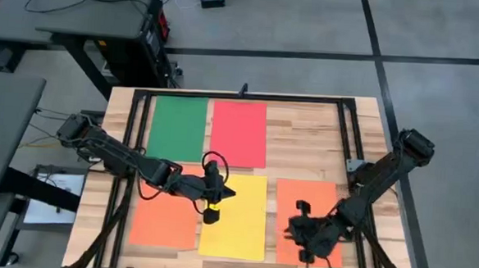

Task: Organize paper
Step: Stack the orange paper on top of the orange paper

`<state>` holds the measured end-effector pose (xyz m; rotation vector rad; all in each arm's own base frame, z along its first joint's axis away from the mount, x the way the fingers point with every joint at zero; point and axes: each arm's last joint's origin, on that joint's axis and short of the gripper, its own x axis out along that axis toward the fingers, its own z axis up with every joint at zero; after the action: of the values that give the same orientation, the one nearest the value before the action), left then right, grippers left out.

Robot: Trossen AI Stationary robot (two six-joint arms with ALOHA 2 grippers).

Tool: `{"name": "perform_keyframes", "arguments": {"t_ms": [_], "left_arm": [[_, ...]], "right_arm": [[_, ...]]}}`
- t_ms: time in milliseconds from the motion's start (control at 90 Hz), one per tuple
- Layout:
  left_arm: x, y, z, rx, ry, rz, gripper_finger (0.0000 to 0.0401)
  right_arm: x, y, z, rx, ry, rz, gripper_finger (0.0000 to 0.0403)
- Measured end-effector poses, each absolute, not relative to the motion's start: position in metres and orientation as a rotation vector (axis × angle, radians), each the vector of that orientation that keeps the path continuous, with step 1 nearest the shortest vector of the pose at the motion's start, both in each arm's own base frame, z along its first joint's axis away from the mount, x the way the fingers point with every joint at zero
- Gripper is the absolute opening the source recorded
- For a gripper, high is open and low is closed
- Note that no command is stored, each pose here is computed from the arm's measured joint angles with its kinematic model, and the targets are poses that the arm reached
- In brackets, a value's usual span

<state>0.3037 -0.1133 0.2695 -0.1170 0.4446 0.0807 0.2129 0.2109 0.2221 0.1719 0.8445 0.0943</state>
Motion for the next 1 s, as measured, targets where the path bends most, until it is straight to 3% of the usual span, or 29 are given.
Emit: {"name": "perform_keyframes", "arguments": {"t_ms": [178, 444, 556, 789, 1000], "left_arm": [[0.304, -0.113, 0.27, -0.125, 0.444, 0.083, 0.0], [0.304, -0.113, 0.27, -0.143, 0.442, 0.086, 0.0], [0.304, -0.113, 0.27, -0.144, 0.442, 0.087, 0.0], [0.304, -0.113, 0.269, -0.16, 0.443, 0.091, 0.0], [0.304, -0.113, 0.269, -0.158, 0.442, 0.096, 0.0]], "right_arm": [[0.196, 0.236, 0.212, 0.197, 0.867, 0.146, 0.0108], [0.169, 0.271, 0.164, 0.015, 0.984, 0.197, 0.0148], [0.161, 0.278, 0.154, 0.071, 1.046, 0.185, 0.0161], [0.155, 0.284, 0.156, 0.223, 1.228, 0.245, 0.0171], [0.151, 0.28, 0.171, 0.105, 1.388, 0.211, 0.0161]]}}
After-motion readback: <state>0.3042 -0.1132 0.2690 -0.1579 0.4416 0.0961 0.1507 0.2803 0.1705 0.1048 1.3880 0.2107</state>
